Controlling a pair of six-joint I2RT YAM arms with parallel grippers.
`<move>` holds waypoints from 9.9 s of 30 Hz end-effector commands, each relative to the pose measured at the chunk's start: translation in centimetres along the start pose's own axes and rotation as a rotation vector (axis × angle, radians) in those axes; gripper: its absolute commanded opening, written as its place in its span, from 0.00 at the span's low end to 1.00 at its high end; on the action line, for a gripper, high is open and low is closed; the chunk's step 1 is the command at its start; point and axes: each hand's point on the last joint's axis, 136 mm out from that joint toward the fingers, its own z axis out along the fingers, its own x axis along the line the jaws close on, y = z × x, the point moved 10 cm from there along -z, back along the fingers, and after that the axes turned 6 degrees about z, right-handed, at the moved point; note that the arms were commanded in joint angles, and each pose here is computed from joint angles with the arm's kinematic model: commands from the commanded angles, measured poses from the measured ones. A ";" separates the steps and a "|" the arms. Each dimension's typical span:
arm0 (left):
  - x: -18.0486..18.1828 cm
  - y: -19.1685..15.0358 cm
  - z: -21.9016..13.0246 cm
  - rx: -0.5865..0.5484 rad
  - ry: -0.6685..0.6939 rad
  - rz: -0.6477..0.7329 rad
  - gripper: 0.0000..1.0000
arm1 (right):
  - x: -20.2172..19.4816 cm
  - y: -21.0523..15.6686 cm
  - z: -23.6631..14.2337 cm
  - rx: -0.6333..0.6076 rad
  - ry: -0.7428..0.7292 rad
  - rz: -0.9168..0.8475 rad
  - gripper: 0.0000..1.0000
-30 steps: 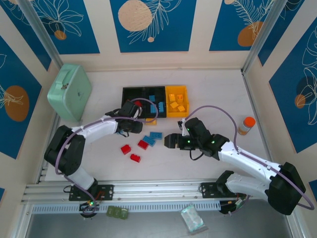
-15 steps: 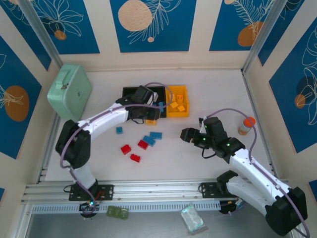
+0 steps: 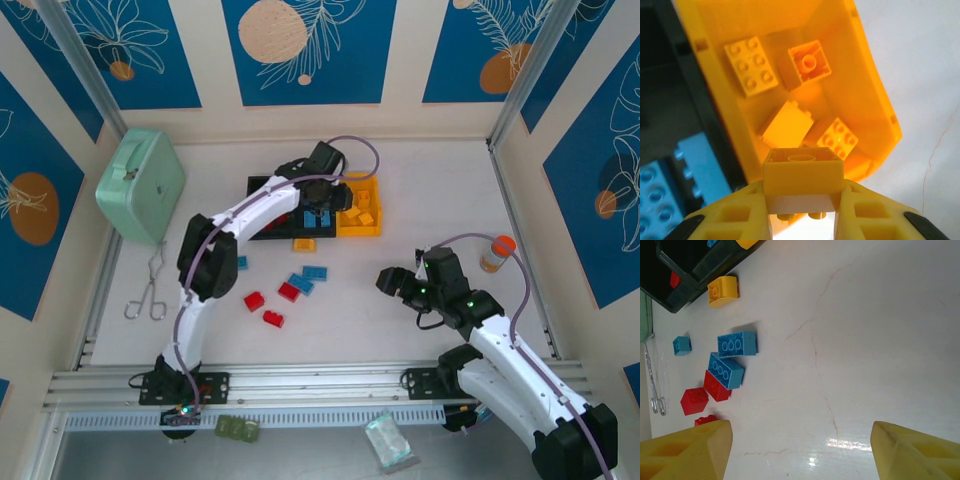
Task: Sort the legos into containers by color
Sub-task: Place the lego in the container, then pick up the lego from the center of the table, then place the lego in the container, then pick up the lego from the center of the table, then place the lego in the container.
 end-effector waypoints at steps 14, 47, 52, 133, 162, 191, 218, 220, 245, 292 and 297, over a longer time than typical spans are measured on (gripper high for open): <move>-1.4 2.2 4.4 0.030 -0.031 0.019 0.31 | -1.5 -0.4 0.1 0.028 -0.011 0.050 0.73; 4.3 -13.2 -12.1 -0.015 0.021 -0.090 0.59 | 5.1 -0.6 1.8 0.087 -0.072 -0.159 0.75; 6.4 -18.6 -14.4 0.005 0.069 -0.170 0.59 | 7.6 -0.6 3.9 0.123 -0.160 -0.184 0.81; 9.4 -27.6 -14.7 0.037 0.035 -0.444 0.64 | 22.0 17.1 24.2 0.193 -0.272 -0.070 0.60; 9.0 -27.1 -15.7 0.009 0.026 -0.438 0.64 | 26.4 15.1 17.2 0.131 -0.144 -0.217 0.74; 9.1 -28.5 -17.6 0.018 0.046 -0.490 0.64 | 14.1 -3.3 13.0 0.413 0.083 -0.843 0.77; 9.5 -29.4 -16.3 0.040 0.058 -0.510 0.64 | 12.3 -6.5 19.1 0.408 -0.087 -1.084 0.53; 9.6 -29.4 -16.3 0.039 0.058 -0.511 0.64 | 12.3 -6.6 18.9 0.407 -0.093 -1.092 0.47; 7.2 -23.6 -15.7 -0.066 -0.103 -0.418 0.64 | 15.3 2.6 10.6 0.272 -0.087 -0.644 0.30; 7.5 -23.2 -16.2 -0.080 -0.040 -0.424 0.64 | 21.8 9.9 20.7 0.336 -0.185 -0.324 0.54; 7.6 -23.7 -16.6 -0.071 -0.018 -0.422 0.64 | 22.4 9.3 17.6 0.280 -0.135 -0.355 0.54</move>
